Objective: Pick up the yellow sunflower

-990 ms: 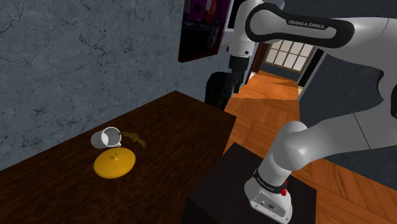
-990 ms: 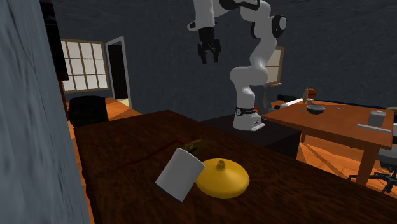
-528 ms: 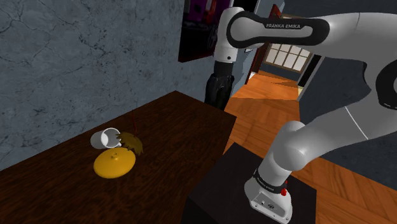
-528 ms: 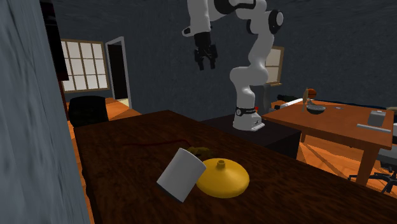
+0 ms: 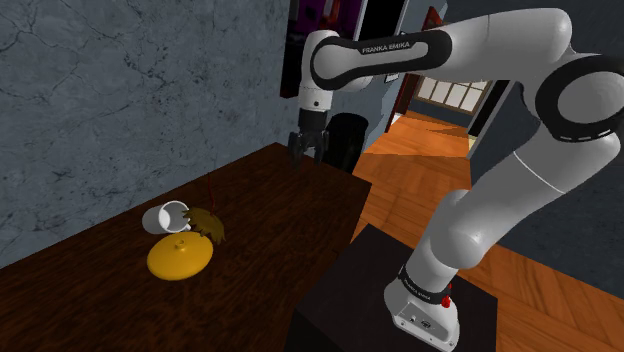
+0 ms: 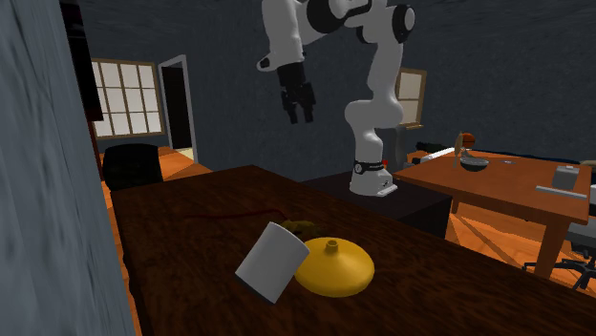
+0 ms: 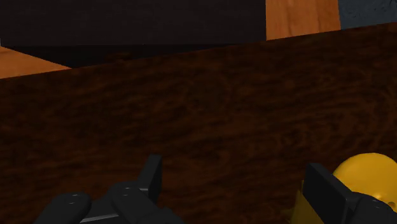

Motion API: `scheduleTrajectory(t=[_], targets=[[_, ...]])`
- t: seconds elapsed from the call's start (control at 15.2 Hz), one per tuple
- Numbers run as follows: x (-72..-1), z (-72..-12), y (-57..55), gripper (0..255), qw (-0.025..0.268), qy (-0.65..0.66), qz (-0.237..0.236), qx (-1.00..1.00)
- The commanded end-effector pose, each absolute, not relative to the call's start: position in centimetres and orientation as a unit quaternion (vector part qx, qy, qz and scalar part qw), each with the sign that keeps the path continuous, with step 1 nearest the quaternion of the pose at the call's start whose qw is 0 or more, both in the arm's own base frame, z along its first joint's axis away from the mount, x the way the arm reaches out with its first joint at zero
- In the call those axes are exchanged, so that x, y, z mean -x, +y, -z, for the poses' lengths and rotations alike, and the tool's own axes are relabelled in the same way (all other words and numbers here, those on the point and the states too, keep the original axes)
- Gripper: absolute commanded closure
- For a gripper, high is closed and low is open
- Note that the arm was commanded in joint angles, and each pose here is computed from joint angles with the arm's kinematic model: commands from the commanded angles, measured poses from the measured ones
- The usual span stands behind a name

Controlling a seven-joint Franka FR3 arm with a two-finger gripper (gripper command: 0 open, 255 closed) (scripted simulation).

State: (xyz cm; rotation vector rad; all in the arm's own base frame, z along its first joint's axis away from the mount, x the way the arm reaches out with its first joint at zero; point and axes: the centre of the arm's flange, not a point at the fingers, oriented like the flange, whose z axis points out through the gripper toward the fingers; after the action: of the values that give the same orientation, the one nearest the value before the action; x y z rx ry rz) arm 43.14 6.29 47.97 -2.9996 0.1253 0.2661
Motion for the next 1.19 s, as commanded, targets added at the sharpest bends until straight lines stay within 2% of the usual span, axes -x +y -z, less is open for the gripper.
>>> scheduleTrajectory(t=[0.0,1.12], targets=[[-45.3,-46.9,7.7,0,0.069,0.052,-0.091,0.992],[-62.5,-35.7,16.3,0,0.114,0.135,-0.121,0.977]])
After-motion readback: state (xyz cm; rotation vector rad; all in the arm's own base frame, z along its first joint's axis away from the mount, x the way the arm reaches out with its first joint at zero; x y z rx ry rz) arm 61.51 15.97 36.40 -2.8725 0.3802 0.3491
